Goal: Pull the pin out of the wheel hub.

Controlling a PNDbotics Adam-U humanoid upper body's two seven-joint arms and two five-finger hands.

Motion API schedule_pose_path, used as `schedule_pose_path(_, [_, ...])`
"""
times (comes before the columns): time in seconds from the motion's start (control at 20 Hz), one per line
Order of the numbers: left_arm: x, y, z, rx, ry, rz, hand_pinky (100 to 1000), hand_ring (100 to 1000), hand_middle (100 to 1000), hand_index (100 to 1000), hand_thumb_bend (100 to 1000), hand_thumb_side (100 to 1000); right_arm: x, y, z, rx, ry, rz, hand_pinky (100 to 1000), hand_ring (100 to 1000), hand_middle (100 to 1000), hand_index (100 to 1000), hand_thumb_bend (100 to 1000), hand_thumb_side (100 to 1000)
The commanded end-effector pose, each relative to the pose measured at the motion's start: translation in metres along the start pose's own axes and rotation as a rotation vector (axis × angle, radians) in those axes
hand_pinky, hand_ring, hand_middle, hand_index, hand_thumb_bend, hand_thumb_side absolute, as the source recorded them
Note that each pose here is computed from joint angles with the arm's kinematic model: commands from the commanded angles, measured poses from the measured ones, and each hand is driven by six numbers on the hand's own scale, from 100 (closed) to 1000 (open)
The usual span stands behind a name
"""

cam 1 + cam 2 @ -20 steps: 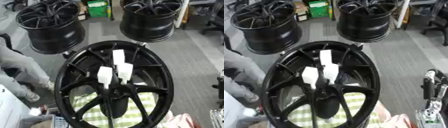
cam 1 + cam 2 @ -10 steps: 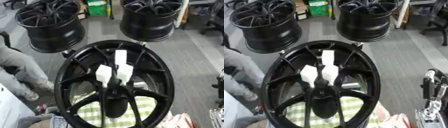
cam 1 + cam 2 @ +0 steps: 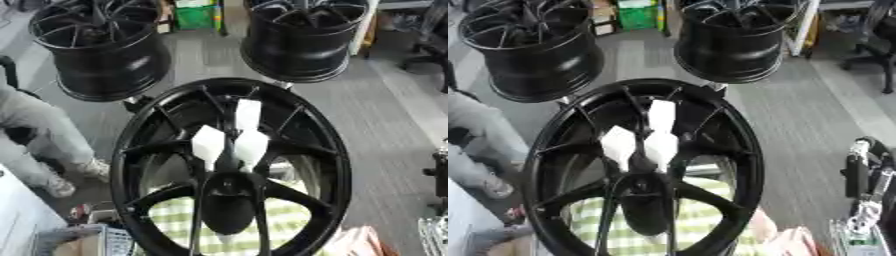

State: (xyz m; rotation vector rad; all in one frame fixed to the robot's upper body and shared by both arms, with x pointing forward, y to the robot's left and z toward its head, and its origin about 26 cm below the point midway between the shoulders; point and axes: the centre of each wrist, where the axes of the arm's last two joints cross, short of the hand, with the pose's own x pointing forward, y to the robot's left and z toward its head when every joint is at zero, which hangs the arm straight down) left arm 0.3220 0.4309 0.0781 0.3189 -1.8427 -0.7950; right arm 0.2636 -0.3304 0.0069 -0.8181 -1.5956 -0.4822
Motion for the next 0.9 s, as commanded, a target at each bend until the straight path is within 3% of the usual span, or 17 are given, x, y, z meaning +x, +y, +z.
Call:
schedule_pose_path(0.05, [0.031,0.000,-0.012,-0.024,-0.052,0.069,526,477,649,807,100,691,0.007,0.004,-0.002,0.014,-0.018,-0.024,472,685,768,816,100,794])
schedule_pose_path(0.4, [0.054,-0.025,-0.016,-0.024,-0.036,0.204,527,480,648,805,100,741,0.010,0.006,-0.002,0.020,-0.022,-0.036,473,685,768,815,100,791])
schedule_pose_path(0.9, [0.068,-0.049,-0.026,-0.074,-0.033,0.315,531,486,645,801,100,781,0.013,0.010,0.000,0.049,-0.025,-0.042,473,686,768,814,100,788])
